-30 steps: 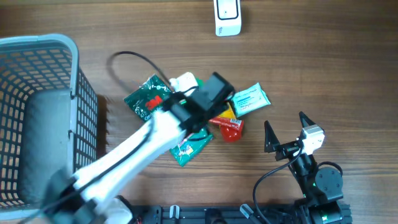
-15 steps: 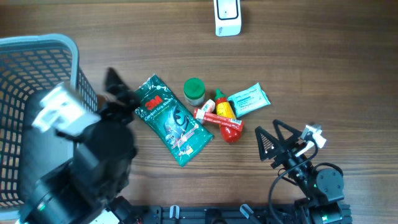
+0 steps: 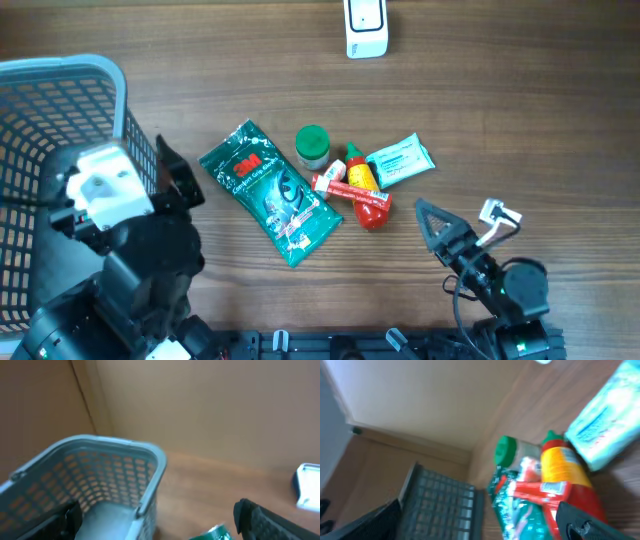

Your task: Scan the item barcode

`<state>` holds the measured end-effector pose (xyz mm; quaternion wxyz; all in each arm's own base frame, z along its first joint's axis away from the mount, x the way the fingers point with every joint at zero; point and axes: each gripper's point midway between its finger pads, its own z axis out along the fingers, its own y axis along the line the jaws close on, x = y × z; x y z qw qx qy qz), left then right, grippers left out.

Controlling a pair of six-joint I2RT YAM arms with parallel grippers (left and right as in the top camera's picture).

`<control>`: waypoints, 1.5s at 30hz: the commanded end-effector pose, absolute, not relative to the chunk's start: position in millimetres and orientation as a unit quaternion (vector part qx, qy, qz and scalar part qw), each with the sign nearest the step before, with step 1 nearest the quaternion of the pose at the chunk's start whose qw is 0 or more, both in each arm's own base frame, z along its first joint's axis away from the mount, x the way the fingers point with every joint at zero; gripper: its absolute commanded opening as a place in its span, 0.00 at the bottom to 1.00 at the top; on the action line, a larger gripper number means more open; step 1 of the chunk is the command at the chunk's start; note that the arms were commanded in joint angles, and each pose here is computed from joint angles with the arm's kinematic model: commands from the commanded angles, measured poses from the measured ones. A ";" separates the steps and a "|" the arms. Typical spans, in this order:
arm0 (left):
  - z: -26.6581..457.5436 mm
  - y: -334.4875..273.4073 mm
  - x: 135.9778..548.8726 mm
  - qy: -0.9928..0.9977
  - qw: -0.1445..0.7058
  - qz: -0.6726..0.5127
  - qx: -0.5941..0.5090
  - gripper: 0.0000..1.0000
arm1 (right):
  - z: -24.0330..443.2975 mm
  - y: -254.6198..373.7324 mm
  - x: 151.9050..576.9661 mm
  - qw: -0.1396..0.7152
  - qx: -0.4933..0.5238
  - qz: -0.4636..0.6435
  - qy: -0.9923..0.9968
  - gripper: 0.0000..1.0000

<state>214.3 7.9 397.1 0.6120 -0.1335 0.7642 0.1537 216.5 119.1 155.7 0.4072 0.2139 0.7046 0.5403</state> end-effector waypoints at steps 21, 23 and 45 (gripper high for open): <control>388.5 11.0 210.6 0.779 0.591 0.192 -0.091 1.00 | 223.6 146.4 275.7 0.352 0.011 0.362 0.863 1.00; 388.5 10.9 210.7 0.779 0.591 0.192 -0.091 1.00 | 215.2 157.0 274.1 0.341 -0.046 0.354 0.870 0.99; 388.5 10.9 210.7 0.779 0.591 0.192 -0.091 1.00 | 91.8 236.5 272.8 0.304 -0.311 -0.152 0.888 0.96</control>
